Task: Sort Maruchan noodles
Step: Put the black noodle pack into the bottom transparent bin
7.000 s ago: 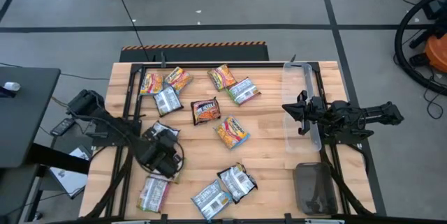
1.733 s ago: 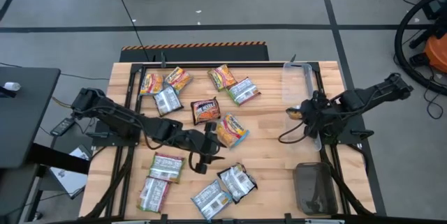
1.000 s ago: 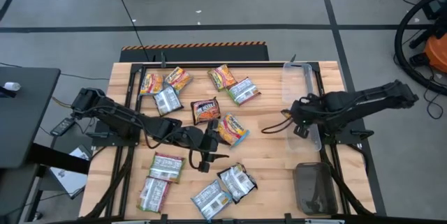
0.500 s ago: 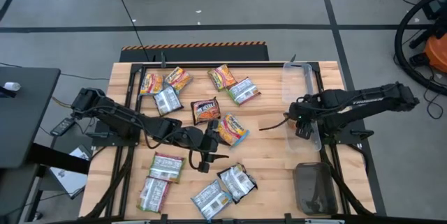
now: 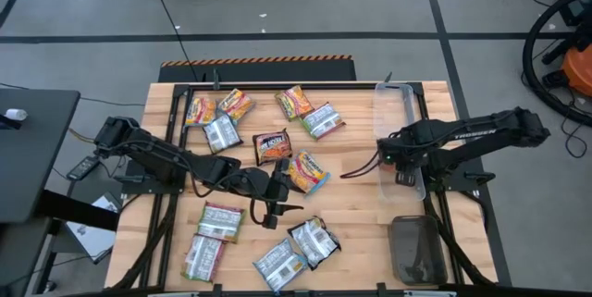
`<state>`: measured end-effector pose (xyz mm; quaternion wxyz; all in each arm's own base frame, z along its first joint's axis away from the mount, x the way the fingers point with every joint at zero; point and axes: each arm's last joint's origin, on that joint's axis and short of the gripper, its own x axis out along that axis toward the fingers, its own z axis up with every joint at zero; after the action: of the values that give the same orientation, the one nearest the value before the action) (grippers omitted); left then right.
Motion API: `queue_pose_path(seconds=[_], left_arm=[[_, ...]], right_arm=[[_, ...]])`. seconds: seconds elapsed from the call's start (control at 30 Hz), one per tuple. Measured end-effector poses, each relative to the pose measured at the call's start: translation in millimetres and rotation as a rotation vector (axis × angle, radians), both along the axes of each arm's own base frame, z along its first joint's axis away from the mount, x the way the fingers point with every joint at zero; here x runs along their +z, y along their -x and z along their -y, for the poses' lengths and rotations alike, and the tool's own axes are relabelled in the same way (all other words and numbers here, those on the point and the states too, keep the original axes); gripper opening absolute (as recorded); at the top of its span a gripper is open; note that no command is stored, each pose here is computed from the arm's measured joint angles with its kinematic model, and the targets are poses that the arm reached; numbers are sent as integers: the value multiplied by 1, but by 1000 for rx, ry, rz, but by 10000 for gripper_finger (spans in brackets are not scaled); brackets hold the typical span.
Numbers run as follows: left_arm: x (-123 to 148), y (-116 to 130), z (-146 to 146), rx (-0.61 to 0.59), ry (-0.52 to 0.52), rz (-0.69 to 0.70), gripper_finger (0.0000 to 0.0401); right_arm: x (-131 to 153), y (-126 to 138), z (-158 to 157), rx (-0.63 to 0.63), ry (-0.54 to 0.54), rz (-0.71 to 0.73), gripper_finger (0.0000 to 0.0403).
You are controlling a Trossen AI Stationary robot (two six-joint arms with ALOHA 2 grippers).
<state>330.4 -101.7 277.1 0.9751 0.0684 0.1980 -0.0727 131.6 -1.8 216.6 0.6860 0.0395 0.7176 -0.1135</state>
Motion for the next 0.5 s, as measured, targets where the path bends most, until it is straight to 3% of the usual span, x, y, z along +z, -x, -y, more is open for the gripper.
queue_pose_path(seconds=[0.23,0.5], left_arm=[[1,-3,-10,34,1,8,192],[1,-6,-19,61,1,11,192]], right_arm=[[15,-7,1,53,33,57,153],[10,-12,10,-11,99,17,193]])
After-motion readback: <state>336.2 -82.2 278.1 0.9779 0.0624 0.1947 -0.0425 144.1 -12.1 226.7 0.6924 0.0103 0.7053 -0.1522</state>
